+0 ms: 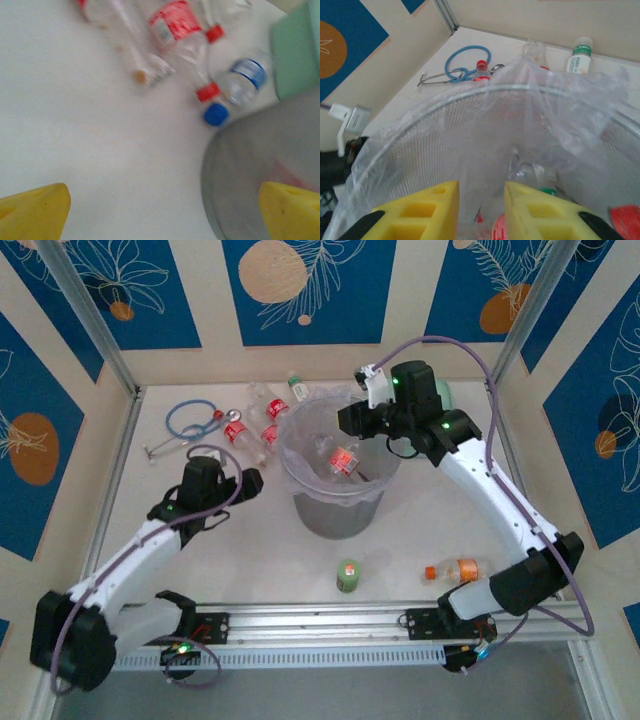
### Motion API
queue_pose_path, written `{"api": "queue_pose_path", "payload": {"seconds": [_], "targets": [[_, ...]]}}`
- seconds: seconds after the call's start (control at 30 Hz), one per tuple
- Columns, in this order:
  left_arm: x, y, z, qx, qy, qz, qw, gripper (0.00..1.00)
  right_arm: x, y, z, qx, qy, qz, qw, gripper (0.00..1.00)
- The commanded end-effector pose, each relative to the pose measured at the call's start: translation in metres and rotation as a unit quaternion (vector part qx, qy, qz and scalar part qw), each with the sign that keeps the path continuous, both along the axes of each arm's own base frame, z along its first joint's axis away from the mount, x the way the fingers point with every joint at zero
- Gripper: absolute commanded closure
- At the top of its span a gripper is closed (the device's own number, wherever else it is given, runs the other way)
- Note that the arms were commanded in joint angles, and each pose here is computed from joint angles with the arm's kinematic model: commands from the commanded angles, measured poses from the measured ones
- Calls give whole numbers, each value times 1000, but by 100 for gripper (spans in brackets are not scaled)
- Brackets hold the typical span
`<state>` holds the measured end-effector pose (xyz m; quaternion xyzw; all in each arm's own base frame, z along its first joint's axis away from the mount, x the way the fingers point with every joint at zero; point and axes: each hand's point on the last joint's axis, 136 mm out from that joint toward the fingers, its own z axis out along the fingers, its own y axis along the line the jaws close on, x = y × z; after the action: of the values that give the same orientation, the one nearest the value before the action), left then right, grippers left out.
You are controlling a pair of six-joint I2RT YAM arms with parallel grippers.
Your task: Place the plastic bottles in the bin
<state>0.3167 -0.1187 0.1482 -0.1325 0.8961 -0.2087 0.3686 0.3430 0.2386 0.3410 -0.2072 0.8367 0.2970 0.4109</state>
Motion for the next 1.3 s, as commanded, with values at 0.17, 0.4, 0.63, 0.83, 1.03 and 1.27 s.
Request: {"api": "queue_pose_path", "payload": {"seconds": [0.17,0.4,0.63,0.83,1.03,1.27], "targets": [[98,10,-28,-35,34,84,995,1,-34,-43,28,22,-7,-52,998,54],[157,1,-59,-50,44,85,994,4,-55,-73,30,17,-5,-79,997,46],[166,0,-94,-39,85,97,991,25,-61,-90,25,22,-3,-100,995,46],[148,11,-95,-34,81,118,989,47,-61,-93,23,23,-1,-99,995,46],[128,22,-67,-15,50,112,992,54,-59,-93,19,27,5,-98,995,46],[81,30,4,19,-16,60,998,61,-58,-74,38,69,15,-56,996,47]]}}
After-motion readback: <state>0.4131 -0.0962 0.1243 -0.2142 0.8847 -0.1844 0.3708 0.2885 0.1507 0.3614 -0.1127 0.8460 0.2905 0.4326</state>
